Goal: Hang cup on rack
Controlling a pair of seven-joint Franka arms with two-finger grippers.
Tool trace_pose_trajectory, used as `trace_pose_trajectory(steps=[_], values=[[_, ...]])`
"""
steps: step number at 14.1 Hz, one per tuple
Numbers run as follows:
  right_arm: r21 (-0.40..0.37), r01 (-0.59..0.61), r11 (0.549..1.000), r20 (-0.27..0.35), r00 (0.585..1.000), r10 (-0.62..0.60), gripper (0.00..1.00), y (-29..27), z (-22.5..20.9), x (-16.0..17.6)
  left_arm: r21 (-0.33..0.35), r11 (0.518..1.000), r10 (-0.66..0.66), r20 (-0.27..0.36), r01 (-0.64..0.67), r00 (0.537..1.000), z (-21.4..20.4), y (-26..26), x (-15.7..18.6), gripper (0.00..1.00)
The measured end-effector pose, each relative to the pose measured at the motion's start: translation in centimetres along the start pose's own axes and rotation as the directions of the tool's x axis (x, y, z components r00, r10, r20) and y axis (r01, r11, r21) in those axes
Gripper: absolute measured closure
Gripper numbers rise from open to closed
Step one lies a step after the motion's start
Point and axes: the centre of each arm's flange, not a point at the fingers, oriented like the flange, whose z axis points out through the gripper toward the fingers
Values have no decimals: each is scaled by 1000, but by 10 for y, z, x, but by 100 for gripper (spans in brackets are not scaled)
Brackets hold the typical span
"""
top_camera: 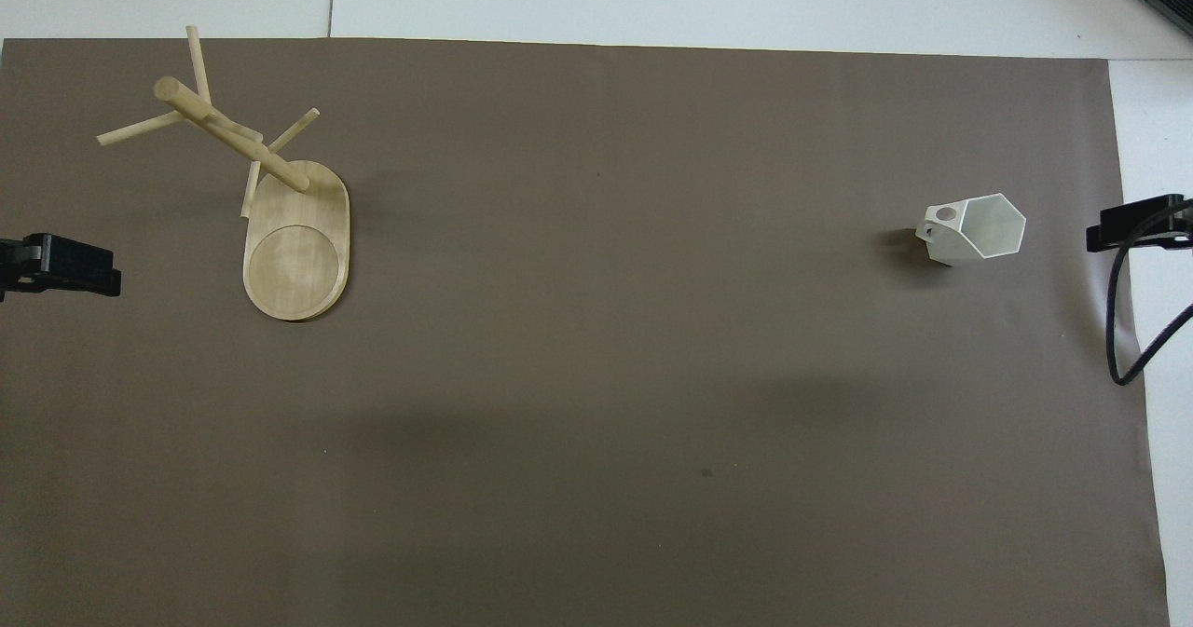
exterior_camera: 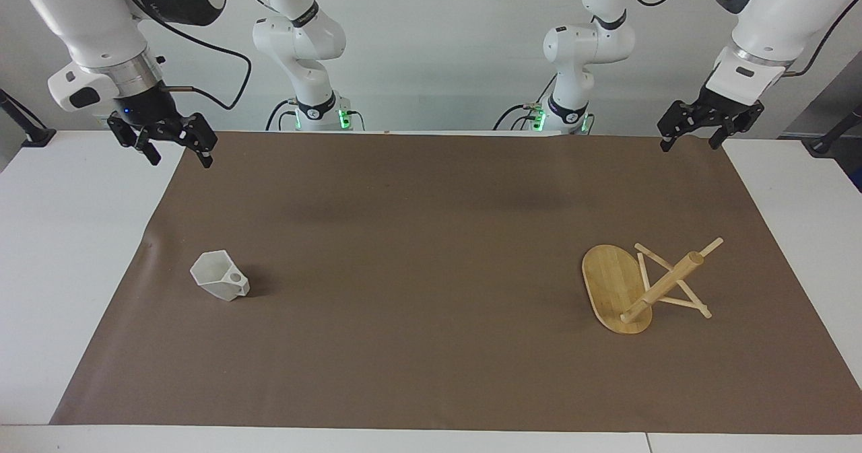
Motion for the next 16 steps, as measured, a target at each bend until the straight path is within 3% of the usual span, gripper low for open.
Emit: trace_pose_trajectory(steps=[9, 16], values=[[0, 0, 1000, 0, 1000, 0, 0, 0, 1, 0, 0, 1000, 0, 0, 0, 1000, 0, 0, 0, 0], [-2, -11, 1000, -63, 998, 11, 0, 6, 29, -2, 0, 1000, 0, 0, 0, 1000, 0, 0, 0, 0]])
